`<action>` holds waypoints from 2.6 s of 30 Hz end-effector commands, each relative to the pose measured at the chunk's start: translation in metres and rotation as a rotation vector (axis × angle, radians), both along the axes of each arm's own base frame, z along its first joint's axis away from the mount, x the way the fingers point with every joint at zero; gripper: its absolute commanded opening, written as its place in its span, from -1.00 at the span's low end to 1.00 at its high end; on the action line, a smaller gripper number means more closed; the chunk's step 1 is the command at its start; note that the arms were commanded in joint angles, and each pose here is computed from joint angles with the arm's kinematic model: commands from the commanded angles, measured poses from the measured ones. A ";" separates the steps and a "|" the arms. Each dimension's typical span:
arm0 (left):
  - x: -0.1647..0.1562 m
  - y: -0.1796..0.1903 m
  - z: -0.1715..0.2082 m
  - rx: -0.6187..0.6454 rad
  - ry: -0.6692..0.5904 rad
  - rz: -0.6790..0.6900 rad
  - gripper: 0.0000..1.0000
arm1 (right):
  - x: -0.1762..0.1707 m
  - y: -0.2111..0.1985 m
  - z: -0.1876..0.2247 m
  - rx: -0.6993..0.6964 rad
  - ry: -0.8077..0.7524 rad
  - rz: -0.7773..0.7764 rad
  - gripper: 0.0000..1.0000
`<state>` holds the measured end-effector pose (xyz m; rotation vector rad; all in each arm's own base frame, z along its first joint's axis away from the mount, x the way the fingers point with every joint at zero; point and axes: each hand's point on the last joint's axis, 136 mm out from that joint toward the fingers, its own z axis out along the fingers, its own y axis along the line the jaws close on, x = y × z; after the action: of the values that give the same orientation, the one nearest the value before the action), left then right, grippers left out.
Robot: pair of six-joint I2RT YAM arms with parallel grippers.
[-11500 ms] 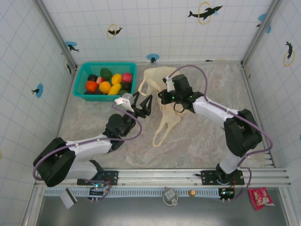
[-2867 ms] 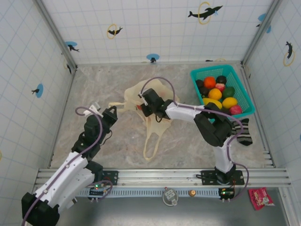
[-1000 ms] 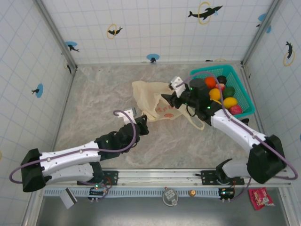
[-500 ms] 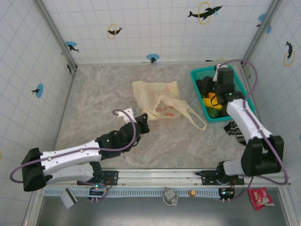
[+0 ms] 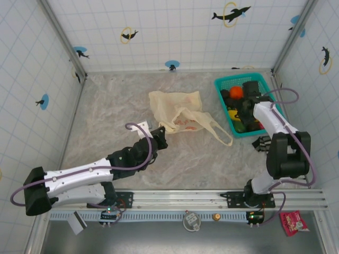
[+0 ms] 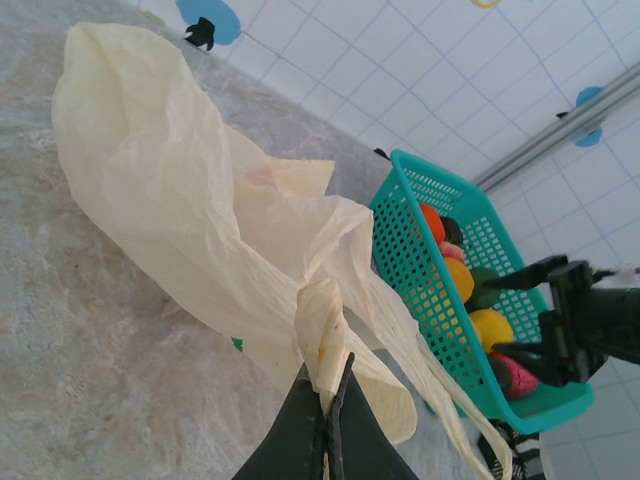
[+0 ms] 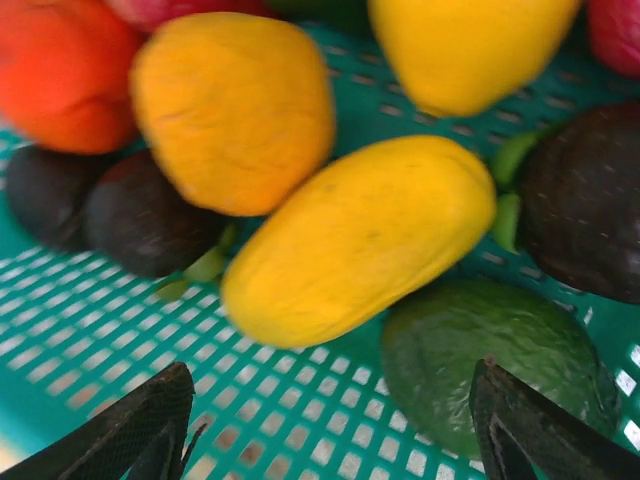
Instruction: Place the fake fruits into the plastic bag and tie a complex knot
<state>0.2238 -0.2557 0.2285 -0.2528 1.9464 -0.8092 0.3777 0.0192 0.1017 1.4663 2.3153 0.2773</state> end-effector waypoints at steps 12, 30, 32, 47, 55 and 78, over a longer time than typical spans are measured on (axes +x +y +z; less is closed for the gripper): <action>0.000 0.008 0.011 -0.019 -0.035 0.024 -1.00 | 0.026 -0.024 -0.043 0.152 0.027 -0.351 0.52; 0.002 0.011 0.016 -0.024 -0.039 0.053 -1.00 | 0.031 -0.033 -0.018 0.135 -0.058 -0.297 0.03; 0.003 0.014 0.016 -0.021 -0.041 0.061 -1.00 | 0.027 -0.037 -0.008 0.128 -0.081 -0.291 0.01; 0.005 0.026 0.023 -0.028 -0.055 0.120 -1.00 | 0.026 -0.011 0.114 -0.019 -0.673 0.174 -0.28; 0.005 0.027 0.029 -0.045 -0.056 0.123 -1.00 | -0.003 0.075 0.176 -0.091 -0.975 0.592 -0.40; 0.001 0.019 0.044 -0.081 -0.054 0.070 -1.00 | -0.061 0.272 0.157 -0.402 -1.204 1.111 -0.38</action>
<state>0.2280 -0.2333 0.2531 -0.3400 1.8643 -0.7824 0.3088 0.2879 0.2371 -0.3475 1.8037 0.7650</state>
